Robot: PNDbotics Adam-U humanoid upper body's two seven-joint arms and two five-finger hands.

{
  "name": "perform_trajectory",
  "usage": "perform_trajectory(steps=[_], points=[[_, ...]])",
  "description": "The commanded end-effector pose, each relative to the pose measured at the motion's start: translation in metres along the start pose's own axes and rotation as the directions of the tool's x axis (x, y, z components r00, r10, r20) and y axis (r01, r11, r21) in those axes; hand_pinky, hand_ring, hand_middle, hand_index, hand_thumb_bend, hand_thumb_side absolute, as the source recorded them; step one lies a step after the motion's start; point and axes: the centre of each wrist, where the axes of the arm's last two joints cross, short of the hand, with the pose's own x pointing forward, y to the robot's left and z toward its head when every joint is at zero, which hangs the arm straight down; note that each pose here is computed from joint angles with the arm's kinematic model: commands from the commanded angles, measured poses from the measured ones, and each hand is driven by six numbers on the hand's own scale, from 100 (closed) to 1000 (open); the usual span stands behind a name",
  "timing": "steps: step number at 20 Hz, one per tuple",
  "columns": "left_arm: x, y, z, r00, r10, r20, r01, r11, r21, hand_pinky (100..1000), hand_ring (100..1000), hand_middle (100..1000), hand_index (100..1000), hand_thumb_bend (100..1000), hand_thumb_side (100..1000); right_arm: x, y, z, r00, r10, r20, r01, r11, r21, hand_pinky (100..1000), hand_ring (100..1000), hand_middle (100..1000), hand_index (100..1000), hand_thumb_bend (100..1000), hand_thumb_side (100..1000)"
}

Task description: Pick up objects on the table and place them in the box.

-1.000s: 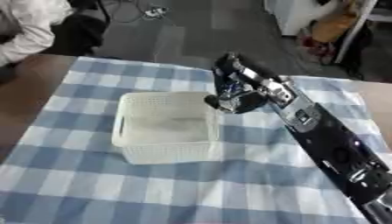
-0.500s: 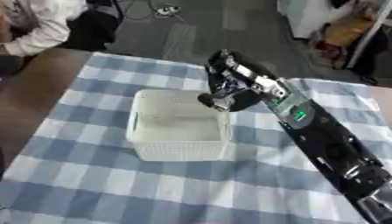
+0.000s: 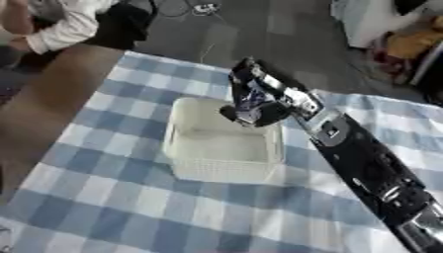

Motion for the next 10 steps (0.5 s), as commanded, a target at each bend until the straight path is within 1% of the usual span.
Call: perform_trajectory(steps=[1,2,3,4,5,6,7,8,9,10], points=[[0.0054,-0.0052,-0.0067,1.0,0.013,0.026,-0.013,1.0,-0.005,759,615,941,743,121,877,0.0035,-0.0168,-0.0045,0.999,0.043,0.017,-0.043,0.999,-0.034,100,100,100,145,426,463],[0.0055,-0.0056,-0.0071,1.0,0.012,0.025,-0.012,1.0,-0.004,759,615,941,742,122,878,0.004,-0.0183,-0.0043,0.998,0.06,0.018,-0.059,0.998,-0.037,100,100,100,188,427,532],[0.0056,-0.0059,-0.0074,1.0,0.01,0.025,-0.01,1.0,-0.004,759,615,941,742,122,878,0.0045,-0.0193,-0.0042,0.997,0.08,0.022,-0.079,0.996,-0.04,100,100,100,188,427,532],[0.0057,-0.0061,-0.0076,1.0,0.009,0.025,-0.009,1.0,-0.003,758,615,941,742,121,878,0.0051,-0.0202,-0.0039,0.994,0.104,0.028,-0.103,0.994,-0.037,100,186,263,392,472,637],[0.0058,-0.0062,-0.0077,1.0,0.007,0.025,-0.007,1.0,-0.003,758,615,941,742,121,878,0.0055,-0.021,-0.0034,0.991,0.132,0.035,-0.131,0.991,-0.029,100,186,263,392,472,637],[0.0058,-0.0061,-0.0078,1.0,0.006,0.025,-0.006,1.0,-0.002,757,615,941,742,121,877,0.0056,-0.0216,-0.0027,0.986,0.158,0.043,-0.158,0.987,-0.019,100,293,447,520,499,747],[0.0058,-0.006,-0.0078,1.0,0.005,0.025,-0.005,1.0,0.0,758,615,941,742,121,877,0.0055,-0.0217,-0.0019,0.982,0.183,0.05,-0.183,0.983,-0.008,100,299,426,501,486,721],[0.0058,-0.0058,-0.0078,1.0,0.003,0.024,-0.003,1.0,0.0,758,614,941,742,120,877,0.005,-0.0214,-0.0011,0.978,0.202,0.055,-0.203,0.979,0.002,100,339,534,587,530,841],[0.0057,-0.0056,-0.0076,1.0,0.0,0.021,0.0,1.0,0.0,758,614,941,742,120,878,0.0044,-0.0206,-0.0004,0.974,0.219,0.061,-0.22,0.975,0.016,100,368,557,601,529,856],[0.0057,-0.0055,-0.0075,1.0,-0.002,0.02,0.002,1.0,-0.001,757,614,941,742,118,877,0.0037,-0.0194,0.0003,0.971,0.23,0.065,-0.232,0.972,0.026,100,428,607,641,522,909]])
